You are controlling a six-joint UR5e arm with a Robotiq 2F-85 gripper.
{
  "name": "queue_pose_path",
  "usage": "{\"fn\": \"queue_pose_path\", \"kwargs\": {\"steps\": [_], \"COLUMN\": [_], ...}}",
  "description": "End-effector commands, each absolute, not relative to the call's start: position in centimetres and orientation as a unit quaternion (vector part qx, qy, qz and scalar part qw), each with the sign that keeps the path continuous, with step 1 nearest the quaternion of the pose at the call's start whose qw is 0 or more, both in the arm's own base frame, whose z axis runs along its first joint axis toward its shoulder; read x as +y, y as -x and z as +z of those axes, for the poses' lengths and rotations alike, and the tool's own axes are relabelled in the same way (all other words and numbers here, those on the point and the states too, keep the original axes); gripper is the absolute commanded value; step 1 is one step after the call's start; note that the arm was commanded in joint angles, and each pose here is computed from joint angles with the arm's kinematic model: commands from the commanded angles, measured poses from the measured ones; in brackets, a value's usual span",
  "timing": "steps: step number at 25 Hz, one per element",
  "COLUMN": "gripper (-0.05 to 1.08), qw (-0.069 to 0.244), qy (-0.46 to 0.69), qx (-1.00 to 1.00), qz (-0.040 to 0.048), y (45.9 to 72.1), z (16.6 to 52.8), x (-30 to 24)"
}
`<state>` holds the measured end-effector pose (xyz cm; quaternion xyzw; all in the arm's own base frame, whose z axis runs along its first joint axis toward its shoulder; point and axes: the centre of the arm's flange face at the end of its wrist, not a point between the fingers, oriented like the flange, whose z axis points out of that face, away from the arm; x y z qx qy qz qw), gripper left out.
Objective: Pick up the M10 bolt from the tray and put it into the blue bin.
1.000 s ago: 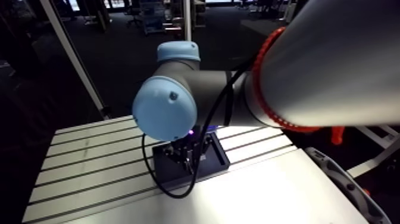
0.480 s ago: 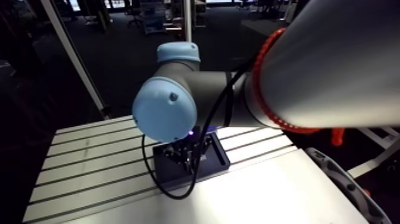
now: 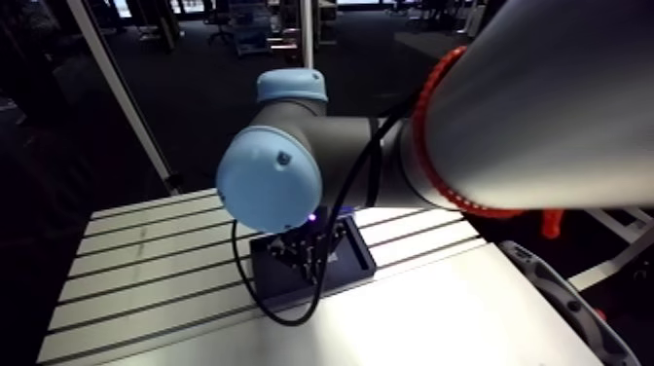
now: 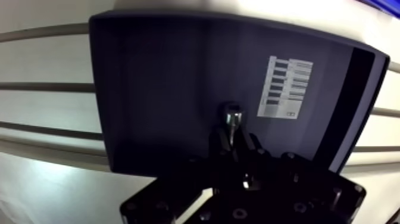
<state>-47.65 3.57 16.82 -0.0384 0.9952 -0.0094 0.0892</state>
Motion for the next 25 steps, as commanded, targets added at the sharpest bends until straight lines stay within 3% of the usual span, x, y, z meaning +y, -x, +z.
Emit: {"fn": "queue_pose_path", "kwargs": {"steps": [1,17,20,25], "gripper": [0.80,0.94,1.02,1.05], "qw": [0.089,0.072,0.056,0.017], "qy": [0.039,0.048,0.051,0.081], "qx": [0.995,0.996,0.997,0.996], "qz": [-0.0100,-0.0076,-0.0011,0.0121], "y": [47.7,48.2,48.4,49.0], "z": [16.8,18.5,20.0,23.9], "x": [3.6,3.5,3.6,3.8]}}
